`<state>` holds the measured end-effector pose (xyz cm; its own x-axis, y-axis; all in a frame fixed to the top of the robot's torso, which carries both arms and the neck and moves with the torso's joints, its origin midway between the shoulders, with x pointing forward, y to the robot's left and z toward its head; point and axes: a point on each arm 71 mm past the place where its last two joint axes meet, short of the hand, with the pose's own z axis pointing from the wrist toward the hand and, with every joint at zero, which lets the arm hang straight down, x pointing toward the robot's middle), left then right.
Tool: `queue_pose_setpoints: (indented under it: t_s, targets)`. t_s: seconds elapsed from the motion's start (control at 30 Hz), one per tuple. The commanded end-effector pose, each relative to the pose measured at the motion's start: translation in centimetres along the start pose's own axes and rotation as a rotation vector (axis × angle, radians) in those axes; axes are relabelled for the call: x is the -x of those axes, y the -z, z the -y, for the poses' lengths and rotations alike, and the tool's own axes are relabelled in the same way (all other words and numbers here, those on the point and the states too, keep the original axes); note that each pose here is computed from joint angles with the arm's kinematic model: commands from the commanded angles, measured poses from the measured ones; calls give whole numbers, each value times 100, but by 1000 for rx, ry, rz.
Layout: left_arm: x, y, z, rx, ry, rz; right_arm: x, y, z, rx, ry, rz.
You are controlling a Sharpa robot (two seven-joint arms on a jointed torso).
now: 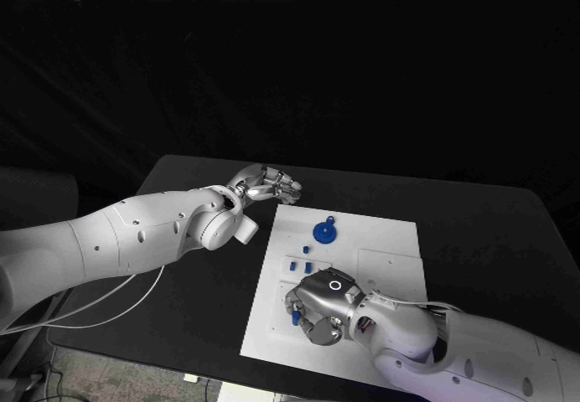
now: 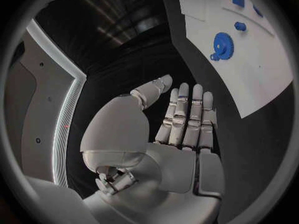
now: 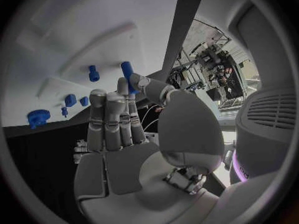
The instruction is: Assemble the parts on the task board
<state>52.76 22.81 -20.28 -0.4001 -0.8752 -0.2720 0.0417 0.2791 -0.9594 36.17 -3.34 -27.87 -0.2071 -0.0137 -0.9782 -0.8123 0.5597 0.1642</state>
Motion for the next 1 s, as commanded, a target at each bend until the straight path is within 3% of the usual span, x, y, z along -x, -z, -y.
queue_pose_setpoints:
  t_s: [0.03,0.27,0.5,0.63,1.0]
  targets:
    - [-22,-5,18,-14,5,-14,-53,-5,-13,-7,24,-20]
    - [-25,-6,19,-14,6,-15,-34,-18,-36,-3,20,6]
    - [-24,-5,19,-14,6,-15,-90,-15,-19,-6,33,-64]
    - [-23,-5,18,-13,6,-15,-111,-20,-5,-9,25,-78]
    - [-3,4,10,-10,5,-10,-85,-6,29,-18,-45,-28]
